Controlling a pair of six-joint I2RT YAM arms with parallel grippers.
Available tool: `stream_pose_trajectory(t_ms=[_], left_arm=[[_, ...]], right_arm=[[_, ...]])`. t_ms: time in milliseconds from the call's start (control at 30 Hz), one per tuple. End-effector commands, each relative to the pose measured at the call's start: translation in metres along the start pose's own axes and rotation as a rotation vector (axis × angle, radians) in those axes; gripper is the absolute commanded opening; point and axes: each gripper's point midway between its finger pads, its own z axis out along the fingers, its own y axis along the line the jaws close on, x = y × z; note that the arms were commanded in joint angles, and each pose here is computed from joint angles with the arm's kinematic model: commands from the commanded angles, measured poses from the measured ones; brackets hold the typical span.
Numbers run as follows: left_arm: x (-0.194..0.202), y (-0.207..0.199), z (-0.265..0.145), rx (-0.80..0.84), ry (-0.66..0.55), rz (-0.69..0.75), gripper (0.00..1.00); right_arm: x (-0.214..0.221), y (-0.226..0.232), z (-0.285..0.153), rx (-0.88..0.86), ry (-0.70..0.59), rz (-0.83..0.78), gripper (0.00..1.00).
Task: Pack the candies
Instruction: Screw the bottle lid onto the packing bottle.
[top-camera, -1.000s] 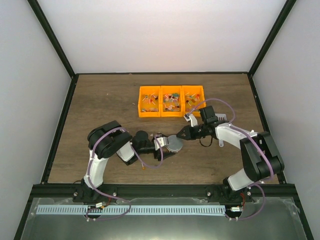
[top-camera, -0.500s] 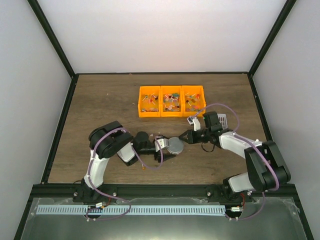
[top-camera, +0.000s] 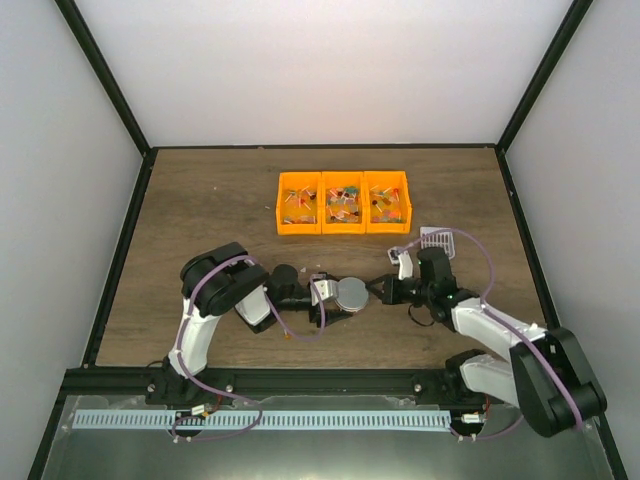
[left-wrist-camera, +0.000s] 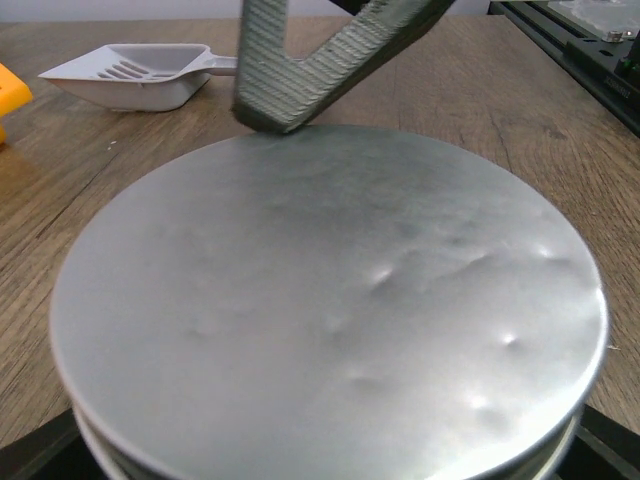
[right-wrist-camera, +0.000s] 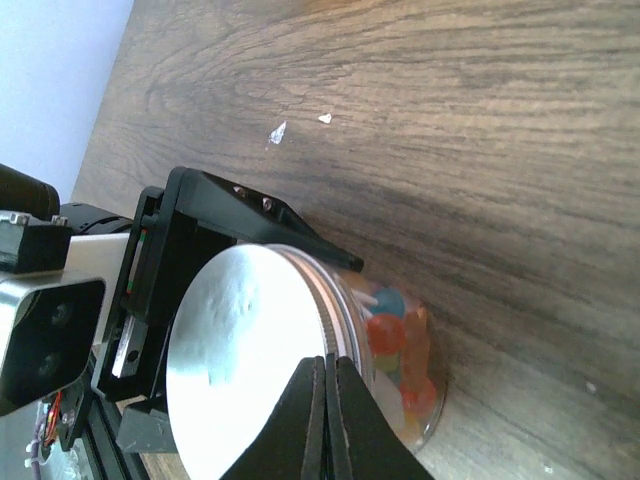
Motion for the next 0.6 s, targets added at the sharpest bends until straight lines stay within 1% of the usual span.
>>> stream_pose_trajectory(t_ms=[0, 200, 333, 500, 567], left_arm=[[0.089, 0.012, -0.015, -0.127, 0.295, -0.173, 0.78], [0.09, 0.012, -0.015, -0.127, 0.296, -0.172, 0.78], [0.089, 0.009, -0.015, -0.11, 0.296, -0.162, 0.78], [0.087, 0.002, -0.016, -0.07, 0.289, -0.154, 0.78], [0.087, -0.002, -0.016, -0.052, 0.289, -0.154, 0.78]], right_arm=[[0.091, 0.02, -0.003, -0.109, 0.29, 0.178, 0.01], [0.089, 0.028, -0.009, -0.122, 0.275, 0.18, 0.01], [0.077, 0.032, -0.014, -0.101, 0.24, 0.155, 0.01], [0.035, 0.041, -0.017, -0.076, 0.156, 0.126, 0.01], [0.012, 0.042, -0.018, -0.057, 0.117, 0.107, 0.05]])
